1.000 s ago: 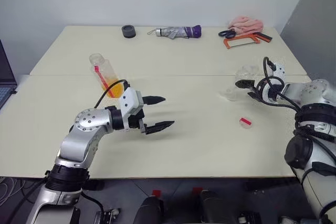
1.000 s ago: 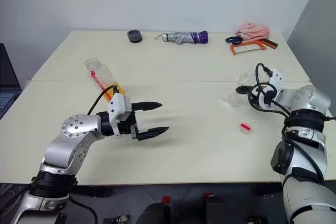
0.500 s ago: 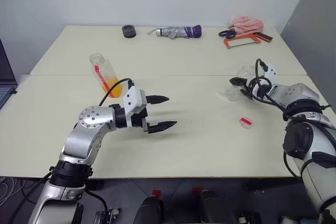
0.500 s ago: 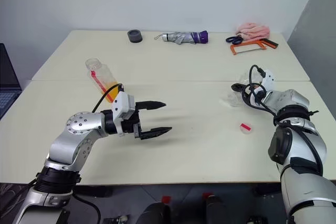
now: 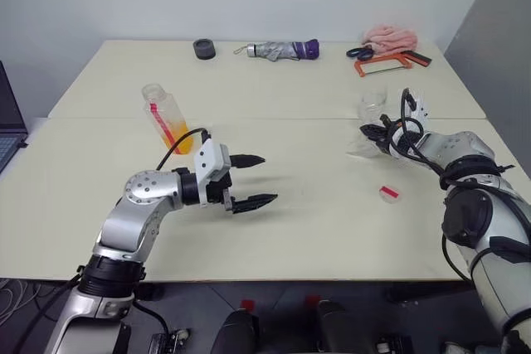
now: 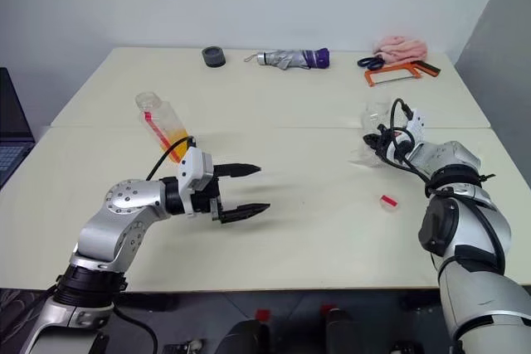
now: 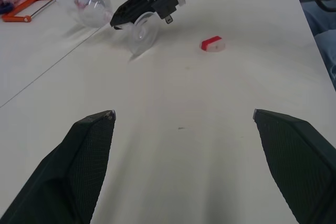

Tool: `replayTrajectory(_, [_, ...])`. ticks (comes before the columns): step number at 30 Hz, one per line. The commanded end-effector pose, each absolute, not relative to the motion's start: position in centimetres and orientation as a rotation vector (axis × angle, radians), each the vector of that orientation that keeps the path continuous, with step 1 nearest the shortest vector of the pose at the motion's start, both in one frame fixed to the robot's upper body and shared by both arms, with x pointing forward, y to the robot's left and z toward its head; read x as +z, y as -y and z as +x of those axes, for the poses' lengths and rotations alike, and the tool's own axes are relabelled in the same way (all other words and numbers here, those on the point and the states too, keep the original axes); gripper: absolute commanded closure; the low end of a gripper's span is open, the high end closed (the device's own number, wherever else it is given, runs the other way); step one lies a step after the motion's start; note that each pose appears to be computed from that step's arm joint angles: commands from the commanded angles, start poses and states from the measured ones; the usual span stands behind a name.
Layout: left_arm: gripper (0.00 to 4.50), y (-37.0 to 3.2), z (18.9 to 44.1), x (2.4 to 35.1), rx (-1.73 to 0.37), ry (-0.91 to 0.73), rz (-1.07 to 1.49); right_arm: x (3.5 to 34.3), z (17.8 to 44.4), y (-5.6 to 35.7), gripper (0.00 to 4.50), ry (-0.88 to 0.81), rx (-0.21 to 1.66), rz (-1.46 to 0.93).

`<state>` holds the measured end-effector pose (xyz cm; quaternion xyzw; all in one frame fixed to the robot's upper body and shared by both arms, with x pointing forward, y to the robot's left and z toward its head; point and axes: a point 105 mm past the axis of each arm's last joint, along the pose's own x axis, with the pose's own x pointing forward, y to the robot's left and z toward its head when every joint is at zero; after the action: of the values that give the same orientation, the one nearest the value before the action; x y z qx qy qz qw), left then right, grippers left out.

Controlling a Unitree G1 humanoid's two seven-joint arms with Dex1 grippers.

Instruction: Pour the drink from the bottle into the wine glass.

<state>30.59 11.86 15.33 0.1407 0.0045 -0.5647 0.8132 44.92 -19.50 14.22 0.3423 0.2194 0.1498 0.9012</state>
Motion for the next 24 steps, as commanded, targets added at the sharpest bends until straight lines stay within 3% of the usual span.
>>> replayTrajectory(1, [0.0, -12.7, 30.6, 16.7, -1.172, 0.033, 0.301, 18.3, 46.7, 19.6, 4.37, -0.153, 0.301, 0.355])
replayTrajectory(8, [0.0, -13.2, 30.8, 17.0, -1.168, 0.022, 0.291, 16.4, 45.5, 15.6, 4.37, -0.007, 0.369, -0.008])
replayTrajectory(19, [0.0, -12.9, 30.7, 16.9, -1.176, 0.013, 0.267, 10.1, 41.9, 15.2, 4.37, -0.157, 0.428, -0.047])
replayTrajectory(24, [0.0, -12.9, 30.6, 16.9, -1.178, 0.008, 0.263, 8.9, 40.7, 16.4, 4.37, -0.198, 0.395, -0.036])
